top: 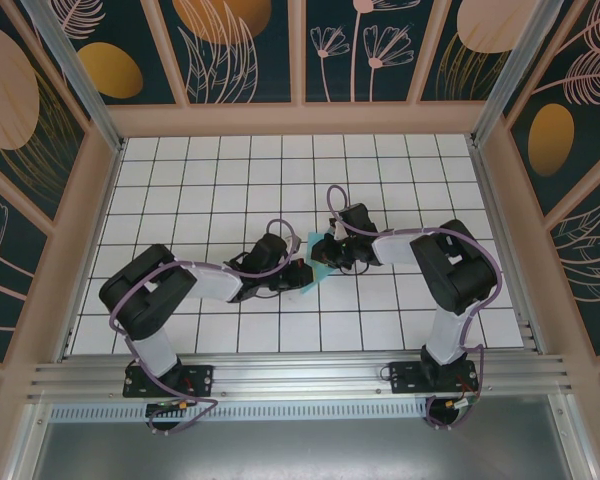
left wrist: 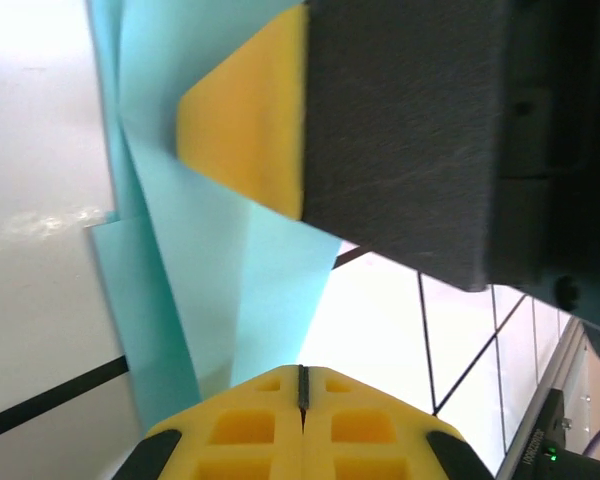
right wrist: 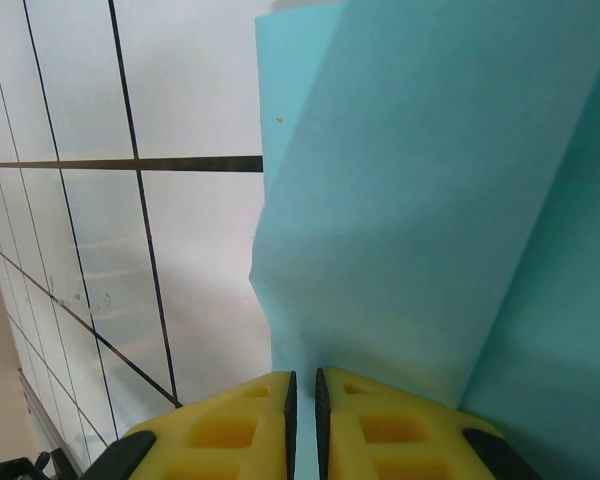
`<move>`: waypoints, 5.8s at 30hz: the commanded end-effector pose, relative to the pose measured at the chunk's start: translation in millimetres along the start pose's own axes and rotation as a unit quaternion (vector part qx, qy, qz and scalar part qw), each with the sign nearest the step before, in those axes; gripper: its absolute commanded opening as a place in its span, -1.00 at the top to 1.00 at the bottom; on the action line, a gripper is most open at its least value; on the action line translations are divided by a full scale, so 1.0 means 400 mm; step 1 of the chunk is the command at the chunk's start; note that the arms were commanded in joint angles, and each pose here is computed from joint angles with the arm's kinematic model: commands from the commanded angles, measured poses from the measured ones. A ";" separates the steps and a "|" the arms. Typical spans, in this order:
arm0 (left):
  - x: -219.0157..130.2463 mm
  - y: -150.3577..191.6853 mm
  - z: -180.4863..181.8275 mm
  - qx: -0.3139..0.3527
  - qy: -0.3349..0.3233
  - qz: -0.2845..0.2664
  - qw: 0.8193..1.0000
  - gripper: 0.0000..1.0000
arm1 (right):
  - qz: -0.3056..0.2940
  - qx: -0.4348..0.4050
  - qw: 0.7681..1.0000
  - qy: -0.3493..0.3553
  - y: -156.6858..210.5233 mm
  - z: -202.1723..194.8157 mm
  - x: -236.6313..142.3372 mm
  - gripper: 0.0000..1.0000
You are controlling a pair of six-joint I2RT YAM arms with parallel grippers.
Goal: Fold a paper plane with a square sheet of paper (pick it up from the middle)
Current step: Fourth fold the wing at the center of the table.
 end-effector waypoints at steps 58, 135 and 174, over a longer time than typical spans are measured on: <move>0.034 0.139 0.141 -0.057 -0.057 0.061 0.995 1.00 | -0.004 -0.017 0.999 -0.047 0.018 0.036 -0.042 0.57; 0.055 -0.025 -0.012 -0.013 0.010 0.025 1.000 1.00 | -0.049 0.045 0.998 0.006 -0.025 -0.026 -0.039 0.59; 0.049 0.135 0.166 0.002 -0.128 0.125 0.984 1.00 | -0.074 -0.012 0.996 -0.050 -0.126 0.049 -0.138 0.56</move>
Point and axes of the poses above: each hand's point on the last joint's axis, 136 mm out from that joint toward the fingers, its own x axis out along the fingers, its own z axis along the line the jaws close on, y = z × x, the point moved 5 cm from there along -x, back along the fingers, and after that the axes turned 12 degrees about x, right-handed, at the moved point
